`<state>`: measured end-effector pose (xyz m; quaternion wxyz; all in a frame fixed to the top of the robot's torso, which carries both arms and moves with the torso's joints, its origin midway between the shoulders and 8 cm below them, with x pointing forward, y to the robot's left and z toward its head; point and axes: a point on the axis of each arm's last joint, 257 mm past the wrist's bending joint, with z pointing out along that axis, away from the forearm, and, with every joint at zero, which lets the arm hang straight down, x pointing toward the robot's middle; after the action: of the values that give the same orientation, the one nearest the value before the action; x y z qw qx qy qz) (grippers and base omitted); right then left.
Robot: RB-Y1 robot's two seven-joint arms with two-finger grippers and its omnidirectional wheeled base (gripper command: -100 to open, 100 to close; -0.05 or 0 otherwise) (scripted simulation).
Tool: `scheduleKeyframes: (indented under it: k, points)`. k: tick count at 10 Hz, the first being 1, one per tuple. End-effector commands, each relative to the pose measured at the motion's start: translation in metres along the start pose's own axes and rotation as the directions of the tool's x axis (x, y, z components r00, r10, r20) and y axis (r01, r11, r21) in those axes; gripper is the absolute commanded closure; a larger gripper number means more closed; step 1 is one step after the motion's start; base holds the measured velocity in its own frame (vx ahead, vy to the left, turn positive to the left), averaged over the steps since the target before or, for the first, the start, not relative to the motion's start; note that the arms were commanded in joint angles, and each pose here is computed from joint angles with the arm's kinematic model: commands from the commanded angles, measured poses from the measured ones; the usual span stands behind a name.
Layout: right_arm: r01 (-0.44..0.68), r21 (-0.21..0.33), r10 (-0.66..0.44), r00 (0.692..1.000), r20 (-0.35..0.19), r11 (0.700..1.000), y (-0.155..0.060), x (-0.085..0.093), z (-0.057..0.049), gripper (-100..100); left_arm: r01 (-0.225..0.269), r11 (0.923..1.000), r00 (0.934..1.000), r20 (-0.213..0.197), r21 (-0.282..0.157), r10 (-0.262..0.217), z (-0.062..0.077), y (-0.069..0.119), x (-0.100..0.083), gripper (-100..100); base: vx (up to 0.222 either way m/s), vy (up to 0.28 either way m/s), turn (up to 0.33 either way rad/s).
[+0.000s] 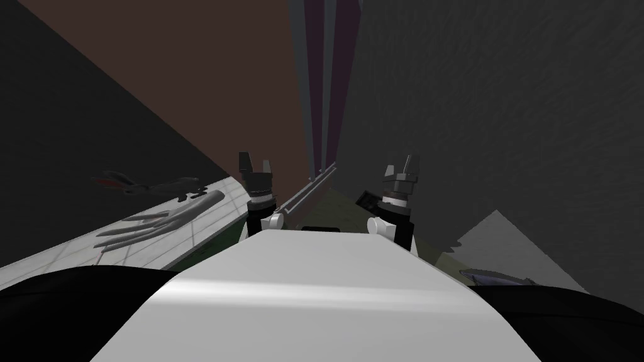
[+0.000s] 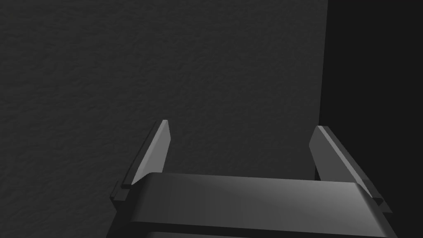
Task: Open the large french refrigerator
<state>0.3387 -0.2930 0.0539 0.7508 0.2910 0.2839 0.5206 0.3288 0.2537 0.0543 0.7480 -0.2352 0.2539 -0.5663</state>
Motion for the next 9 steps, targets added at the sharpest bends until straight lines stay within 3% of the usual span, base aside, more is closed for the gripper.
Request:
scheduleKeyframes:
  k: [1, 9]
  points:
    - [0.000, 0.000, 0.000, 1.000, 0.000, 1.000, 0.0000, 0.0000, 0.0000, 0, 0.000, 1.0000, 1.0000, 0.000, 0.000, 0.000, 0.0000, 0.0000, 0.0000, 0, 0.000, 0.000, 0.000]
    - [0.000, 0.000, 0.000, 1.000, 0.000, 1.000, 0.0002, 0.0000, 0.0000, 0, 0.000, 1.0000, 1.0000, 0.000, 0.000, 0.000, 0.0001, -0.0002, 0.0000, 0, 0.000, 0.000, 0.000]
